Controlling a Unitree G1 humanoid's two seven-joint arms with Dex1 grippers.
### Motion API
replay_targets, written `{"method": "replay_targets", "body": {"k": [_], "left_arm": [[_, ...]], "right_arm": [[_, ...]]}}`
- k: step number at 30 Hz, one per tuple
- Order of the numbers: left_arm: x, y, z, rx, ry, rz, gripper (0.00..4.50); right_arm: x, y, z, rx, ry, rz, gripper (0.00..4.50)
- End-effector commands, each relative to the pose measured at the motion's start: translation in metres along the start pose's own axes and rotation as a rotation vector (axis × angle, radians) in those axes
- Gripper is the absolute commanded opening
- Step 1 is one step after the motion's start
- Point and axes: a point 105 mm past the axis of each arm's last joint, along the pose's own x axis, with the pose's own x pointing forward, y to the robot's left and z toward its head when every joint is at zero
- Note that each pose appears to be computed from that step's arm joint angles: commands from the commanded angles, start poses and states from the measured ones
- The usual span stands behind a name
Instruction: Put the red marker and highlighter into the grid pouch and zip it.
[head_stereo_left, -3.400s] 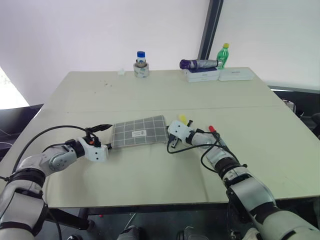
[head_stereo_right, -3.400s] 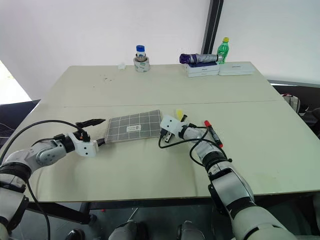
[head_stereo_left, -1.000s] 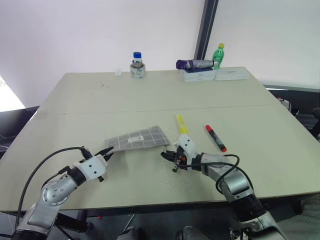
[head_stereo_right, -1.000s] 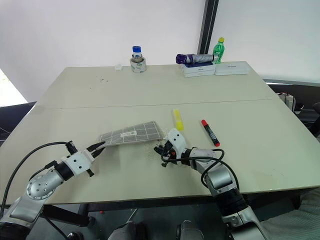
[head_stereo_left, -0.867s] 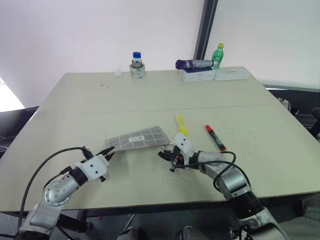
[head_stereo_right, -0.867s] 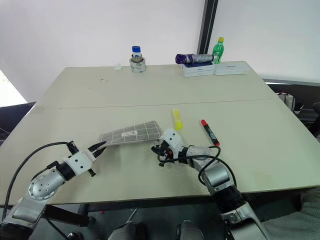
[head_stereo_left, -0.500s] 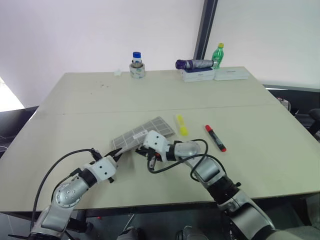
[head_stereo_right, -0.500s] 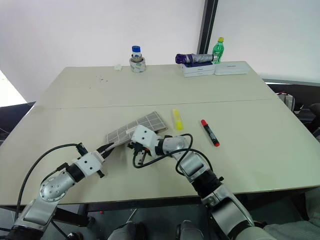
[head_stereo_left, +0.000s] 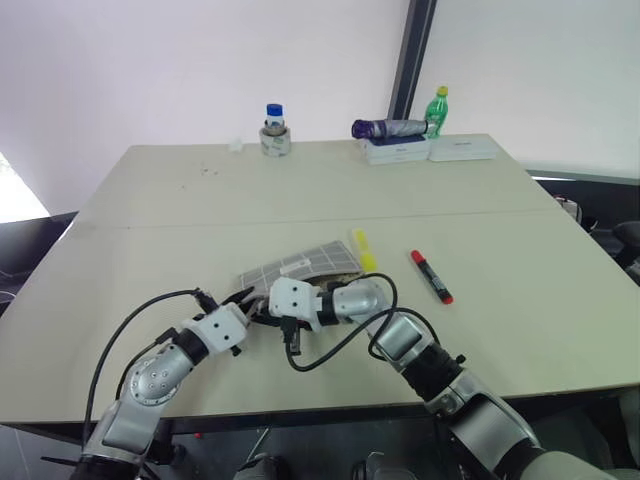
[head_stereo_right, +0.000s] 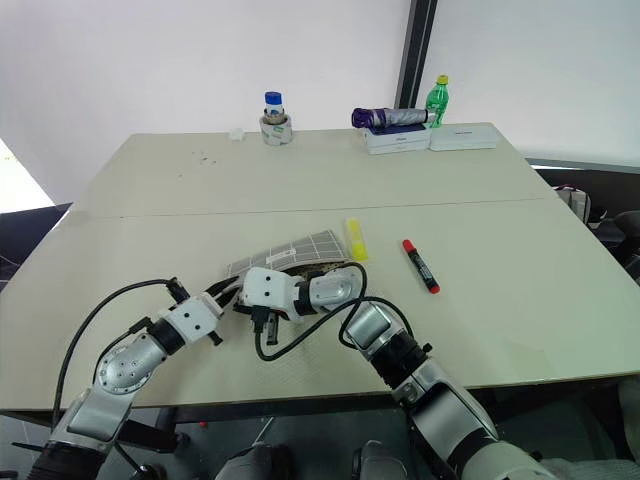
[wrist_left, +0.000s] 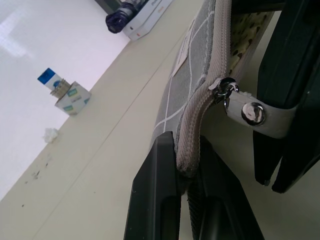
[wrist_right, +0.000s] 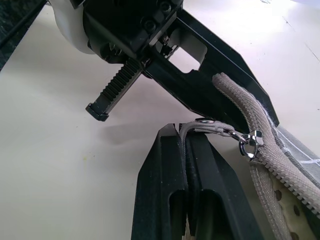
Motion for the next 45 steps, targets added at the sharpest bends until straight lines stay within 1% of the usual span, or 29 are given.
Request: {"method": "replay_targets", "body": {"k": [1,3,7,8,13,16,18,20,22,25,27,30,33,35,37,40,42,43,44,45], "left_arm": [[0.002,0.009,0.006,0.026,-0.024,0.038,0.00],[0.002,0.012,0.006,0.016,-0.027,0.057,0.00],[0.000,0.016,0.003,0.034,-0.020,0.061,0.00],[-0.001,0.019,0.001,0.038,-0.015,0.065,0.00],[-0.008,0.033,-0.003,0.048,-0.006,0.105,0.00],[-0.011,0.036,-0.005,0.059,0.004,0.127,0.00],[-0.013,0.039,-0.008,0.068,0.020,0.147,0.00],[-0.014,0.041,-0.010,0.072,0.029,0.164,0.00],[-0.015,0.042,-0.012,0.074,0.040,0.177,0.00],[-0.016,0.043,-0.017,0.073,0.069,0.194,0.00],[-0.015,0.041,-0.020,0.071,0.087,0.199,0.00],[-0.014,0.037,-0.022,0.055,0.096,0.201,0.00],[-0.012,0.035,-0.023,0.052,0.108,0.198,0.00],[-0.012,0.033,-0.023,0.050,0.108,0.195,0.00],[-0.011,0.033,-0.022,0.051,0.107,0.193,0.00],[-0.010,0.033,-0.020,0.052,0.105,0.195,0.00],[-0.010,0.033,-0.020,0.052,0.105,0.195,0.00],[-0.010,0.033,-0.020,0.051,0.106,0.196,0.00],[-0.010,0.033,-0.020,0.050,0.106,0.198,0.00],[-0.010,0.033,-0.020,0.051,0.106,0.197,0.00]], "right_arm": [[-0.009,-0.003,0.016,0.053,-0.096,0.003,1.00],[-0.016,-0.002,0.015,0.077,-0.102,0.003,1.92],[-0.031,0.002,0.007,0.110,-0.088,-0.020,3.96],[-0.037,0.003,0.007,0.122,-0.101,-0.022,4.46],[-0.070,0.006,0.011,0.102,-0.156,-0.033,4.46],[-0.094,0.001,0.005,0.147,-0.164,-0.068,4.46],[-0.109,-0.011,0.002,0.209,-0.183,-0.156,4.46],[-0.120,-0.028,-0.005,0.226,-0.162,-0.273,4.46],[-0.128,-0.050,-0.016,0.252,-0.115,-0.447,4.46],[-0.139,-0.075,-0.029,0.292,-0.075,-0.695,4.46],[-0.143,-0.085,-0.039,0.324,-0.039,-0.827,4.46],[-0.143,-0.089,-0.062,0.377,0.073,-0.931,4.46],[-0.144,-0.093,-0.076,0.421,0.132,-0.998,4.46],[-0.142,-0.095,-0.084,0.489,0.150,-1.020,4.46],[-0.139,-0.097,-0.091,0.512,0.182,-1.040,4.46],[-0.138,-0.100,-0.099,0.566,0.191,-1.064,4.46],[-0.136,-0.097,-0.107,0.581,0.222,-1.052,3.94],[-0.135,-0.096,-0.109,0.573,0.232,-1.042,3.61],[-0.135,-0.095,-0.110,0.564,0.239,-1.034,3.19],[-0.134,-0.095,-0.110,0.565,0.232,-1.029,2.63]]}}
